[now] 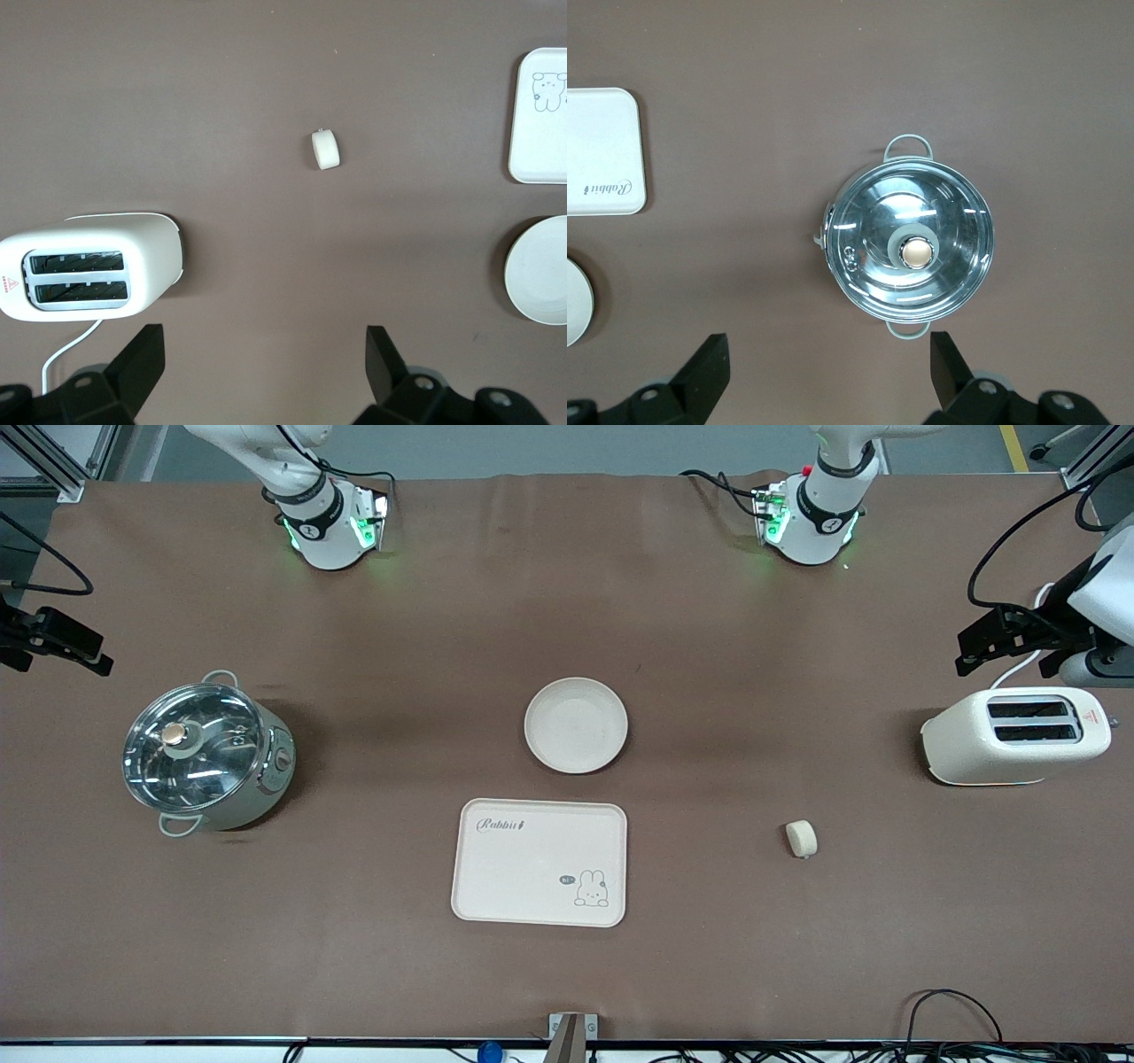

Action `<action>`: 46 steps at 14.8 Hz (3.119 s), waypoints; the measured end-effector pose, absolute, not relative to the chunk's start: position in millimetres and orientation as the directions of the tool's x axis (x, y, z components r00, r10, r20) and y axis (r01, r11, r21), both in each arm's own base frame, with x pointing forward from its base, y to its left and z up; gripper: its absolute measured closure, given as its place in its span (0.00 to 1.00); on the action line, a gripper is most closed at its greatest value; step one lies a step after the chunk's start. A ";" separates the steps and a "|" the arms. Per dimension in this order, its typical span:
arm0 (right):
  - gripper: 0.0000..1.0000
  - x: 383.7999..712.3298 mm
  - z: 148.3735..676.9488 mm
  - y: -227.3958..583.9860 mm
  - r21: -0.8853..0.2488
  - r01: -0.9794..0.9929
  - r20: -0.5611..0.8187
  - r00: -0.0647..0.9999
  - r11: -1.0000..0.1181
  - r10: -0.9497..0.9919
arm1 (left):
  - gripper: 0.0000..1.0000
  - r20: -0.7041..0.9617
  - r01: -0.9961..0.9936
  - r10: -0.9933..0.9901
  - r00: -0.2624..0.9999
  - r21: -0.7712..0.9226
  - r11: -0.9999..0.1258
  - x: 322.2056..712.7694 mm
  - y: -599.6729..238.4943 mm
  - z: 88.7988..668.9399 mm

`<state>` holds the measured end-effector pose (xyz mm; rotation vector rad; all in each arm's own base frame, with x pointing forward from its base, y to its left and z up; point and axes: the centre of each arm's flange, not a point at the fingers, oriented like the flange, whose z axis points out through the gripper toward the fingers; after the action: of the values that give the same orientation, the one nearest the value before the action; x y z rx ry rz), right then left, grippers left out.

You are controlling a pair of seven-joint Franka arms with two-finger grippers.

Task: Place bun in plate and plate on tray
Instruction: 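Reach the left gripper down to the small cream bun, then grasp and lift the bun with the left gripper while the right gripper reaches out, then lower the bun onto the plate while the right gripper grips the plate rim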

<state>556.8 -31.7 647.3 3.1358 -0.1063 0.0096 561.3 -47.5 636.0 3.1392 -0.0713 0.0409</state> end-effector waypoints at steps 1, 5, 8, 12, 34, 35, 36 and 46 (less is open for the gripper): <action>0.00 556.8 647.3 -32.0 0.004 -0.068 0.006 0.998 -0.998 -0.068 | 0.00 0.026 -0.045 -0.045 0.999 0.001 -0.999 561.3 -47.3 635.9; 0.00 556.7 647.2 -33.4 0.004 -0.071 0.006 0.997 -0.997 -0.071 | 0.00 0.018 -0.053 -0.053 0.998 0.001 -0.999 563.5 -44.8 632.0; 0.00 556.8 647.2 -33.2 0.004 -0.070 0.006 0.998 -0.998 -0.070 | 0.00 -0.006 -0.052 -0.052 0.999 0.005 -0.999 582.9 -44.4 602.3; 0.00 556.8 647.1 -33.0 0.004 -0.070 0.006 0.998 -0.998 -0.070 | 0.00 0.026 -0.037 -0.036 0.999 0.019 -0.999 639.1 -44.7 508.6; 0.00 528.6 386.0 94.7 -0.419 -0.193 -0.118 0.980 -0.887 -0.157 | 0.36 -0.069 0.188 0.185 0.980 0.041 -0.981 690.1 -92.2 192.4; 0.00 512.6 362.0 135.7 -0.442 -0.192 -0.101 0.981 -0.876 -0.164 | 0.49 -0.068 0.187 0.184 0.981 0.042 -0.981 690.5 -93.7 193.2; 0.00 497.4 342.5 171.1 -0.456 -0.190 -0.081 0.982 -0.870 -0.173 | 0.59 -0.066 0.186 0.183 0.981 0.044 -0.982 691.0 -95.1 194.2; 0.10 434.8 213.0 330.5 -0.427 -0.228 -0.022 0.970 -0.875 -0.243 | 0.84 -0.173 0.275 0.255 0.951 0.104 -0.956 662.3 -220.8 250.2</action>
<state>434.8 330.5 213.0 3.5541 -0.4468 0.0597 662.3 -220.8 250.2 2.9779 0.4055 -0.2387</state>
